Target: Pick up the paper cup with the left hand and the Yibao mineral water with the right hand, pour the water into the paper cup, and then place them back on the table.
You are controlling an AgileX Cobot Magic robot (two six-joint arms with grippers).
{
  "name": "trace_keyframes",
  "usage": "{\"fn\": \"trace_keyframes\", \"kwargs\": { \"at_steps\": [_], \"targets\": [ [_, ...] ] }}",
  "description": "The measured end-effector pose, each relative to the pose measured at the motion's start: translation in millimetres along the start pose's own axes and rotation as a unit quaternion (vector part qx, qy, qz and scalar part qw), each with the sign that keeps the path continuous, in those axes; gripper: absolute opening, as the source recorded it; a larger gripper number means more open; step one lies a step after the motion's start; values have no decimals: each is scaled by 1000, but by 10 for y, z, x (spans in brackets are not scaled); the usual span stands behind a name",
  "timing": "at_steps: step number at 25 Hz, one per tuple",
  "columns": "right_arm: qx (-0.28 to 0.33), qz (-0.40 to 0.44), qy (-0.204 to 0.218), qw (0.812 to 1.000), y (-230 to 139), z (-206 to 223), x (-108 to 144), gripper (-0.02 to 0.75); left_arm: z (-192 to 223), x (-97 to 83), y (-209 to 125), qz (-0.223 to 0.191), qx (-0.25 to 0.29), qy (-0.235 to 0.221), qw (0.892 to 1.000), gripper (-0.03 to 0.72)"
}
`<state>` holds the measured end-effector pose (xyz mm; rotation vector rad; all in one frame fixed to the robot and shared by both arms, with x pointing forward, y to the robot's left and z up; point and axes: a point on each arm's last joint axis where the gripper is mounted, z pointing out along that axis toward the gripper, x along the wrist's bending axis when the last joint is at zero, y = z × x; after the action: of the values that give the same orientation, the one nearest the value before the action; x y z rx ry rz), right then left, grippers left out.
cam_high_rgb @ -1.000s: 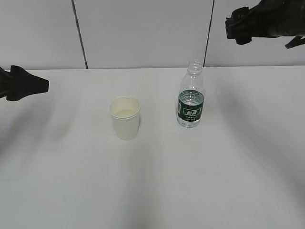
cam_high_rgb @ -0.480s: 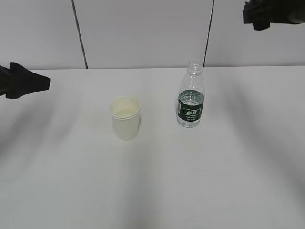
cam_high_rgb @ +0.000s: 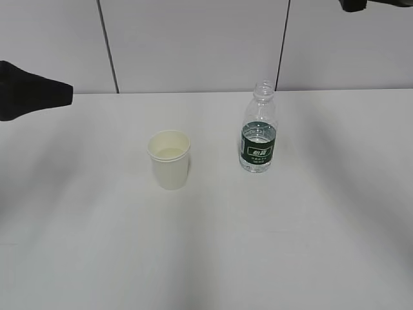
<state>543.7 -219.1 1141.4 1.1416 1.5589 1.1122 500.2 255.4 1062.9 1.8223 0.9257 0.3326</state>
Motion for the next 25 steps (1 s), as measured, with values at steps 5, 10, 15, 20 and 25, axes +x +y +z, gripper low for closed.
{"fn": "trace_keyframes", "kwargs": {
  "at_steps": [5, 10, 15, 20, 25],
  "targets": [
    [-5, 8, 16, 1000, 6, 0, 30, 591, -45, -207, 77, 9, -2, -116, 993, 501],
    [-6, 10, 20, 1000, 3, 0, 37, 591, -76, -264, 131, -3, -2, -149, 989, 501],
    [-8, 10, 25, 1000, 7, 0, 46, 591, -64, -241, 285, 11, -16, -116, 993, 500],
    [-9, 19, 27, 999, 9, 0, 50, 591, -108, -79, 530, 30, -53, -19, 998, 500],
    [-9, 25, 29, 999, 10, -1, 54, 591, -121, 9, 579, 24, -65, 31, 997, 500]
  ]
}}
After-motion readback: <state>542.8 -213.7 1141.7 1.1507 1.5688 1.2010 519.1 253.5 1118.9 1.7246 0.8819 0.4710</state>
